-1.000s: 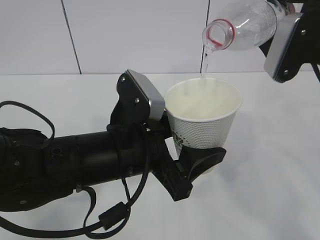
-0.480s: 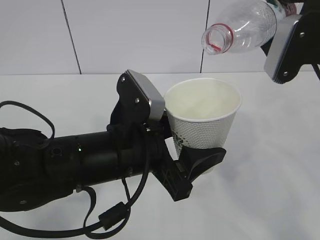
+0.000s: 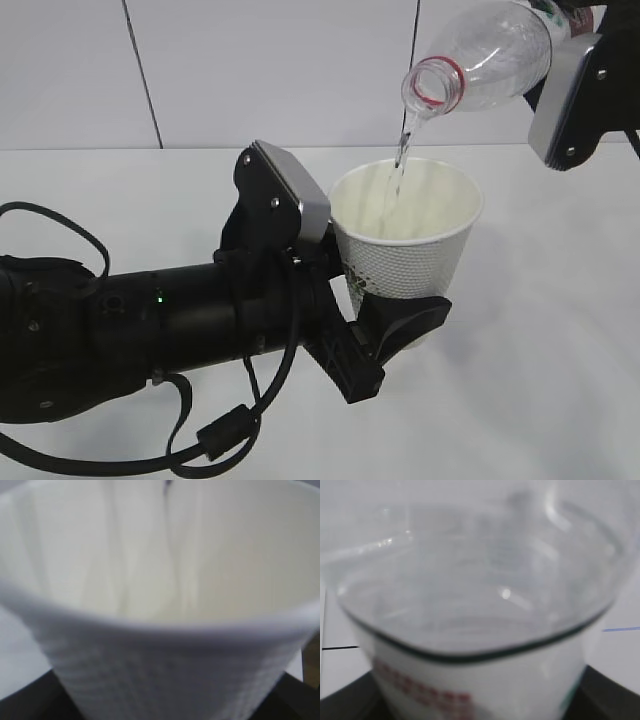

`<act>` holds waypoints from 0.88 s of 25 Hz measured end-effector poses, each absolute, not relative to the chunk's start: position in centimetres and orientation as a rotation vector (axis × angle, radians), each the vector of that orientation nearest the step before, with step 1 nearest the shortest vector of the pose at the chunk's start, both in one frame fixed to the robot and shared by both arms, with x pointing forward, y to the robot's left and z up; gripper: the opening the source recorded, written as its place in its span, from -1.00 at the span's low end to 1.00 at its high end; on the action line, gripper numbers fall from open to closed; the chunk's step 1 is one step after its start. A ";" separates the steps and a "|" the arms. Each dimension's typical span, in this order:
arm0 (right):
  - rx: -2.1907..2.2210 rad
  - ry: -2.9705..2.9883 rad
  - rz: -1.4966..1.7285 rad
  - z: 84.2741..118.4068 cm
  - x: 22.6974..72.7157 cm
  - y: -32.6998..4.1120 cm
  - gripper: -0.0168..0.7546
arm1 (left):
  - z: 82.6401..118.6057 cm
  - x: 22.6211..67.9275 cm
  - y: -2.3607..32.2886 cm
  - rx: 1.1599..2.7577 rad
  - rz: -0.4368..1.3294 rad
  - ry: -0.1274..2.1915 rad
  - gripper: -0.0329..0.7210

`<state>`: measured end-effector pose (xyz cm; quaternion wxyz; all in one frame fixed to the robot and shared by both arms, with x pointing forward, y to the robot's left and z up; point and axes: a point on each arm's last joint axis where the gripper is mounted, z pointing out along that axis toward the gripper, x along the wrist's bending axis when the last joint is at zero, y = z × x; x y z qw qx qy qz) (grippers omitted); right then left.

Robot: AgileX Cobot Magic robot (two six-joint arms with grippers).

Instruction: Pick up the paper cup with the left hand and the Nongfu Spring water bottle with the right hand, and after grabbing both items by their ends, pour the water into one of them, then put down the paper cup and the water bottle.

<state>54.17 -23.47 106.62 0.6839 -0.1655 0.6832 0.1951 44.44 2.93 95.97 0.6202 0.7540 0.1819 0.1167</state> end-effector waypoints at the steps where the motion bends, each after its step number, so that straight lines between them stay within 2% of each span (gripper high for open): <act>1: -0.371 1.531 0.437 106.6 54.2 -23.5 0.35 | 96.0 44.4 2.9 1.734 0.268 0.418 0.58; 22: -0.377 1.528 0.432 106.6 54.2 -23.5 0.35 | 95.9 44.4 2.9 1.739 0.269 0.418 0.58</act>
